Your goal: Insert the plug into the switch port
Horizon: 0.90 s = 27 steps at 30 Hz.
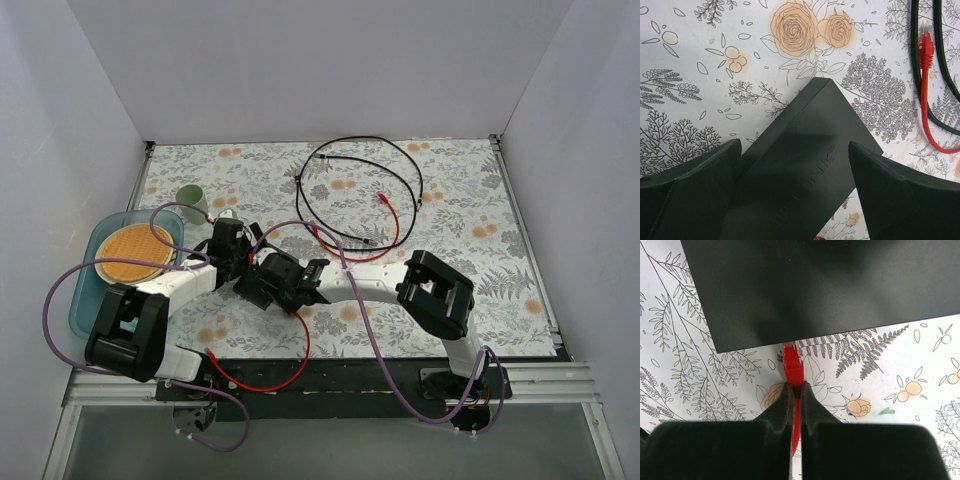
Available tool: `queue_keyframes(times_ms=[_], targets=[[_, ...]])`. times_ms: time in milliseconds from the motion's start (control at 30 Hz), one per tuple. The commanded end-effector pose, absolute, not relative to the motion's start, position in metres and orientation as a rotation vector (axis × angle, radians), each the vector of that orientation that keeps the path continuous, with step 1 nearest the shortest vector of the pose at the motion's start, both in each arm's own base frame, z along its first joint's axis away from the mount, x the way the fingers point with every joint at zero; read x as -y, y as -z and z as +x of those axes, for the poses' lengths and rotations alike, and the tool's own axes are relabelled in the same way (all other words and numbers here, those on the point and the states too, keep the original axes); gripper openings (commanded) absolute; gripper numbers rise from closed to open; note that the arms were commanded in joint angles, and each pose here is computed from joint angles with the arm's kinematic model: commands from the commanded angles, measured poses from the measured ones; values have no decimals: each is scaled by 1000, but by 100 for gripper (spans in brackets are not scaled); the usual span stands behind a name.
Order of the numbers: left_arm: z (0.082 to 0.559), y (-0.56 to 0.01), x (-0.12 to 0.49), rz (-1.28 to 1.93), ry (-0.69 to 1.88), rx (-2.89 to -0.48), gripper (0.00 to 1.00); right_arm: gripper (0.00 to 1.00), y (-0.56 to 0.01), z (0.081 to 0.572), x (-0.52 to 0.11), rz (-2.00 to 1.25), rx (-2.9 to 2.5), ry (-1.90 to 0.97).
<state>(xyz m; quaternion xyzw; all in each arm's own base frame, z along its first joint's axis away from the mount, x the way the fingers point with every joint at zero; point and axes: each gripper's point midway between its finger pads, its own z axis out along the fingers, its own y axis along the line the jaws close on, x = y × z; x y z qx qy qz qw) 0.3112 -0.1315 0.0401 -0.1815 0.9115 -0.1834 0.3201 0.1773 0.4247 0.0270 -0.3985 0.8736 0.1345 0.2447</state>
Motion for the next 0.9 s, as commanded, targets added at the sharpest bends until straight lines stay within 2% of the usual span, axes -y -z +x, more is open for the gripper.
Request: queue_keyframes(times_ms=[0, 433, 867], targets=[[274, -24, 136, -541, 491, -2535, 87, 1, -65, 211, -454, -946, -2219, -478], [273, -24, 128, -574, 446, -2533, 86, 1, -41, 197, -434, -1015, -2314, -423], [280, -33, 121, -578, 415, -2487, 95, 1, -25, 179, -422, -1124, -2356, -435]])
